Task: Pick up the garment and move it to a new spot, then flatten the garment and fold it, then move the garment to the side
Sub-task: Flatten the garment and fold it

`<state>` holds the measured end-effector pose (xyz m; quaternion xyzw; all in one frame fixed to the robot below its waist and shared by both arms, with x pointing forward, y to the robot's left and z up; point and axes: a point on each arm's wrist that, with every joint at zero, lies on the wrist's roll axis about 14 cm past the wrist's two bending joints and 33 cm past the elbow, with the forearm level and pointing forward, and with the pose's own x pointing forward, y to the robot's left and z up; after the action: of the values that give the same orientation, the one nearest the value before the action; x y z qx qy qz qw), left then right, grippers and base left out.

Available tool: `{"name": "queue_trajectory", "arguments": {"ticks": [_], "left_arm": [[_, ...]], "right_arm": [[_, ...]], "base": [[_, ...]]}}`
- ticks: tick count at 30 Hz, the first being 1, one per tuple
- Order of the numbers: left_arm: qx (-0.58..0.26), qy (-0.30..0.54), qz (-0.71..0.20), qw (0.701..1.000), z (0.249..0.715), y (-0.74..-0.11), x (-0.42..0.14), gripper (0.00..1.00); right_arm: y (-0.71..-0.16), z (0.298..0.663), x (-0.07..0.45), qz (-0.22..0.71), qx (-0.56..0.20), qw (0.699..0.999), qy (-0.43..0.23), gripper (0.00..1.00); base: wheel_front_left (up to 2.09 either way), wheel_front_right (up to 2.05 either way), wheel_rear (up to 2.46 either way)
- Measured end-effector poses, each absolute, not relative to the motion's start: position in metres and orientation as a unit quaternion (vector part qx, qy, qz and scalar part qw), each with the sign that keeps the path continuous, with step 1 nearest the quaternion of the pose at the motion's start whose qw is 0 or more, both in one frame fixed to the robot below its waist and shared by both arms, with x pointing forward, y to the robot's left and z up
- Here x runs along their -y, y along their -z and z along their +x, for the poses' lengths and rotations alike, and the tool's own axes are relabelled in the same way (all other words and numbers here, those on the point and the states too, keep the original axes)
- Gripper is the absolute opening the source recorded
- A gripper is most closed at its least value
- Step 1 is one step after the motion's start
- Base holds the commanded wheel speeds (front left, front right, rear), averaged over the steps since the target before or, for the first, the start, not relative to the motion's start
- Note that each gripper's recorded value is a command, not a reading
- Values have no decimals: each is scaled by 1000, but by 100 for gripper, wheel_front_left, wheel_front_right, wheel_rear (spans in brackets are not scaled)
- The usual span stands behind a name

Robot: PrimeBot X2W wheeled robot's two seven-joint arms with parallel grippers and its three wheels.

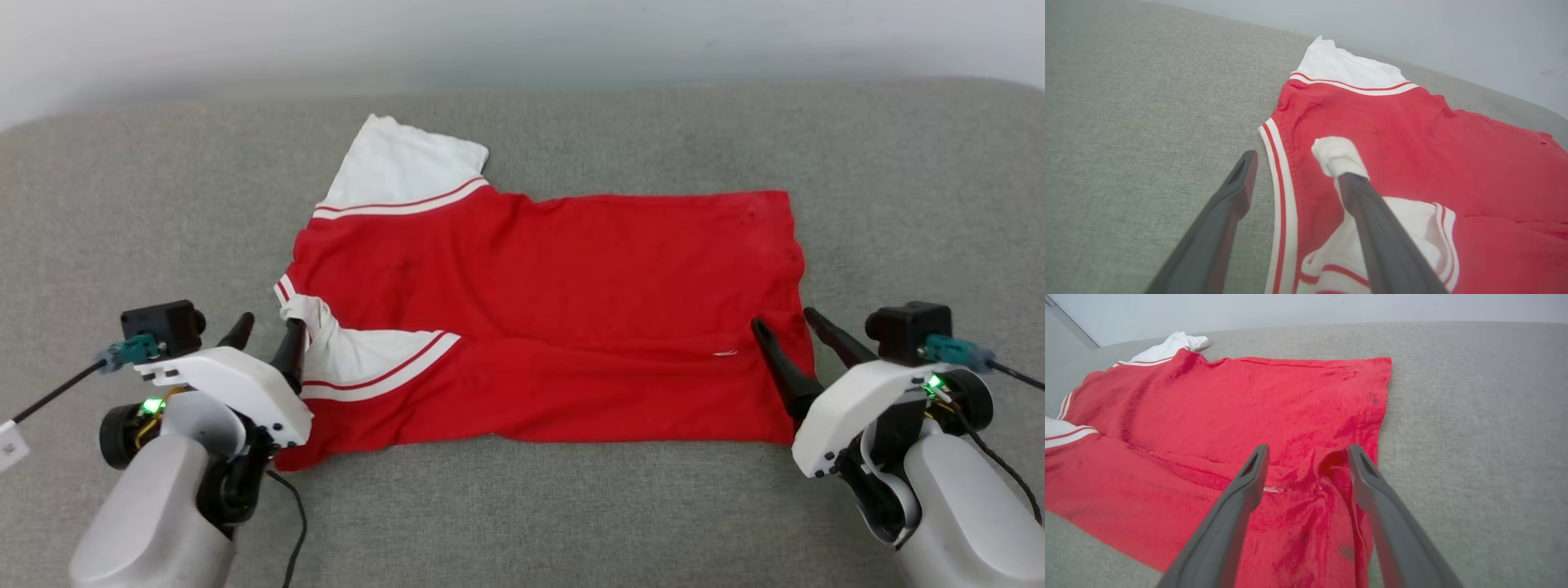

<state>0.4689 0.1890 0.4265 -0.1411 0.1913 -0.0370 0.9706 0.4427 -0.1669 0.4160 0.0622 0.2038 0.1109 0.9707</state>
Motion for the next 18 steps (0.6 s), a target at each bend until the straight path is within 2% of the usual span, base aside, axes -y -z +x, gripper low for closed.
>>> {"name": "queue_trajectory", "arguments": {"ticks": [5, 10, 13, 18], "left_arm": [[-176, 50, -121, 976, 465, -451, -198, 100], [-196, 72, -89, 974, 458, -467, -202, 100], [-220, 82, -71, 970, 454, -472, -205, 100], [-295, 106, -48, 949, 442, -459, -202, 100]], "right_arm": [[-462, 438, 171, 65, -99, 987, -111, 100], [-506, 433, 185, 44, -12, 994, -96, 100], [-522, 428, 193, 35, 18, 996, -80, 100], [-530, 419, 194, 29, 27, 997, -62, 100]], "base": [[0, 0, 0], [0, 0, 0], [0, 0, 0], [0, 0, 0]]}}
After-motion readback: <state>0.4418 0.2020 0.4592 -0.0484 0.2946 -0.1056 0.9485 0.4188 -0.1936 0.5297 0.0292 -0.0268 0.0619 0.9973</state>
